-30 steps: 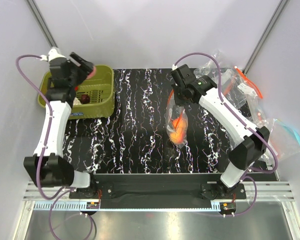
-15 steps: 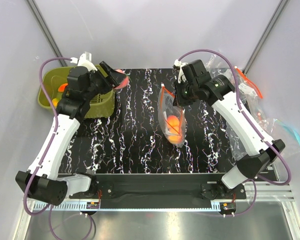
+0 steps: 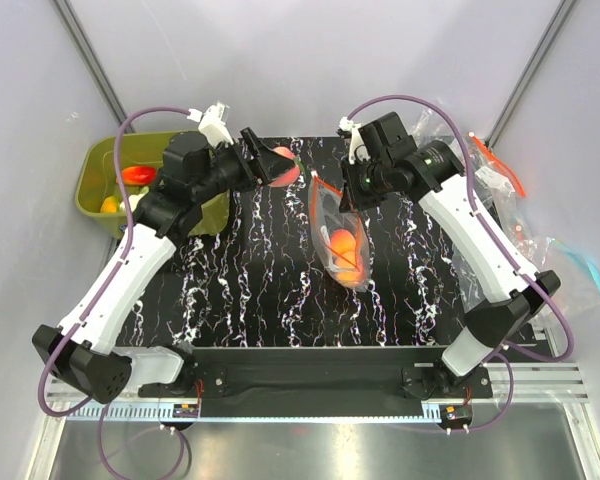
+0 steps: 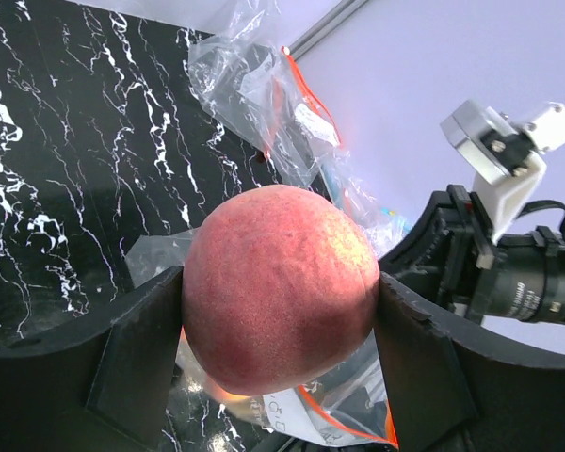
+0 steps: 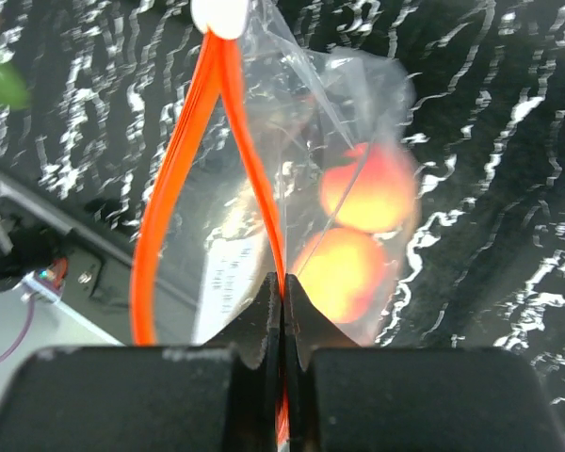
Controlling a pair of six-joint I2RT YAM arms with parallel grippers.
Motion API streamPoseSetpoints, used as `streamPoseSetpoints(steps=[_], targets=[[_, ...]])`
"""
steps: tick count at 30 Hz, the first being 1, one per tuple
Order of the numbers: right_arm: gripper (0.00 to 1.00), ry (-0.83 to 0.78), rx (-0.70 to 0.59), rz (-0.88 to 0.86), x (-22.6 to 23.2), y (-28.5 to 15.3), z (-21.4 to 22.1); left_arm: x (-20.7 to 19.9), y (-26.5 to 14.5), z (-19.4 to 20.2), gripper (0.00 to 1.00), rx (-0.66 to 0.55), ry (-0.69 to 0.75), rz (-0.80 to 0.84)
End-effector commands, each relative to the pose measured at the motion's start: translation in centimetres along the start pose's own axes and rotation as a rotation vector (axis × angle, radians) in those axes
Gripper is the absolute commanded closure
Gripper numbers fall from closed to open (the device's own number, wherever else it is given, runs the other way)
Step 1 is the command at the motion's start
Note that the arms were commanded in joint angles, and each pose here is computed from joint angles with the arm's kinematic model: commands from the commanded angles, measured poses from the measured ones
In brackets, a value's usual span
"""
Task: Place the food in the zip-top bag and seal the zipper
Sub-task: Place the fake fruit in the zipper food storage bag.
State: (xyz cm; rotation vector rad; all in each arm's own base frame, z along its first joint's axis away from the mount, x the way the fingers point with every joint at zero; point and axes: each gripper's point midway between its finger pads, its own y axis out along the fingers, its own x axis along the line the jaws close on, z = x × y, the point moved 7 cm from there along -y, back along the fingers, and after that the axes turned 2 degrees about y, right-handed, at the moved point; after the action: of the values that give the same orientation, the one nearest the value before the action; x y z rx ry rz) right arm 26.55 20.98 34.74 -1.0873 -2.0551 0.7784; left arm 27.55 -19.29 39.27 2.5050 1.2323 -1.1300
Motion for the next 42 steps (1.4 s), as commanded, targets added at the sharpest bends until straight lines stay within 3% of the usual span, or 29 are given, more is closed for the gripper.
streamPoseSetpoints(steps=[1, 11, 21, 35, 42], targets=[[1.00, -0.022, -0.054, -0.116, 1.6, -2.4, -0.7, -2.4, -0.4, -1.4, 0.57, -0.034, 0.036, 0.102], [1.00, 0.095, -0.005, -0.082, 1.9, -1.9, -1.6, -3.2, 0.1, -0.3, 0.57, 0.030, 0.069, 0.120], [1.00, 0.104, 0.000, 0.064, -0.5, 1.4, -1.6, -8.6, 2.8, -0.7, 0.57, 0.082, 0.108, 0.266], [1.00, 0.066, -0.024, 0.142, -1.9, 2.2, -1.1, -10.4, 4.6, 2.0, 0.57, 0.137, 0.064, 0.308], [1.00, 0.093, -0.065, 0.260, -3.2, 2.4, -1.3, -9.3, 4.1, 4.1, 0.60, 0.149, 0.010, 0.268]])
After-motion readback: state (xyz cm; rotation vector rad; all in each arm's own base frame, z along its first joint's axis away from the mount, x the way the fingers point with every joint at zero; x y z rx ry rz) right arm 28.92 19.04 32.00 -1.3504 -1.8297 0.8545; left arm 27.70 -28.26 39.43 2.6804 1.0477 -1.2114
